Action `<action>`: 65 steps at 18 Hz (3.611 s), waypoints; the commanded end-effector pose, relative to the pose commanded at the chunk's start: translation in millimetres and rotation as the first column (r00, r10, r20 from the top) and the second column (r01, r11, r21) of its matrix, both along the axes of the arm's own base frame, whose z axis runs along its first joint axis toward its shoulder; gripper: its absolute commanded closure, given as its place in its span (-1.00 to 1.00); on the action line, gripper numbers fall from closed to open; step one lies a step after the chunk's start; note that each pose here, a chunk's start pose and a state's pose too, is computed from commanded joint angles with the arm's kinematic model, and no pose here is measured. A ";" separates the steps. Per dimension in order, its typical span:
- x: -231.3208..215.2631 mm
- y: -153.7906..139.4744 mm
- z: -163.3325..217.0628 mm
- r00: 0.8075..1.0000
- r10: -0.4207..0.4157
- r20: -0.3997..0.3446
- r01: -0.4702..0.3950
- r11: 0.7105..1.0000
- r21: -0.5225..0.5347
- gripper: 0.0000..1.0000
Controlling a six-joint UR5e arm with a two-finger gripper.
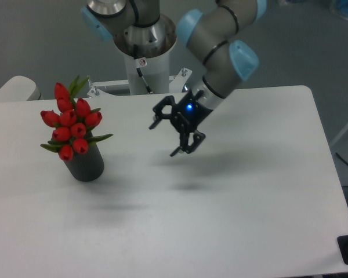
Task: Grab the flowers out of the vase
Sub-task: 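Move the open gripper toward the red tulip stems above the black vase, then position the gripper around the tulip stems just above the vase rim, then close the gripper on the tulip stems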
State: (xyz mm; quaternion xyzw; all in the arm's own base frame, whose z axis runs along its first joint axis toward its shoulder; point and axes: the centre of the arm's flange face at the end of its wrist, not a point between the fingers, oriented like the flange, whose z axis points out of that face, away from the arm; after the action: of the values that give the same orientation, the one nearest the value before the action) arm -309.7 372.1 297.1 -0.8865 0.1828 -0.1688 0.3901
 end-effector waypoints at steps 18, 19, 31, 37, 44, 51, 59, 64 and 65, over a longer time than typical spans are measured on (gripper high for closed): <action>118.3 41.7 5.8 0.965 -0.082 0.249 0.034 0.981 0.190 -1.00; 119.1 41.8 2.7 0.964 -0.086 0.250 0.038 0.981 0.191 -1.00; 121.6 61.2 -7.1 0.949 -0.117 0.294 0.042 0.968 0.249 -1.00; 110.1 64.2 -1.4 0.950 -0.106 0.292 0.026 0.964 0.266 -1.00; 116.5 79.0 -13.3 0.944 -0.141 0.298 0.052 0.957 0.286 -1.00; 119.2 85.0 -7.0 0.946 -0.155 0.283 0.066 0.951 0.302 0.70; 102.8 83.4 6.7 0.954 -0.128 0.271 0.040 0.950 0.309 1.00; 99.7 79.6 18.4 0.949 -0.101 0.298 0.004 0.951 0.309 1.00; 98.5 78.4 21.4 0.948 -0.098 0.304 -0.006 0.947 0.321 1.00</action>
State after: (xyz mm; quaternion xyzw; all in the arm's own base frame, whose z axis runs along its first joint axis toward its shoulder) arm -211.2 450.6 318.5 -0.7688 0.1636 -0.2862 0.5480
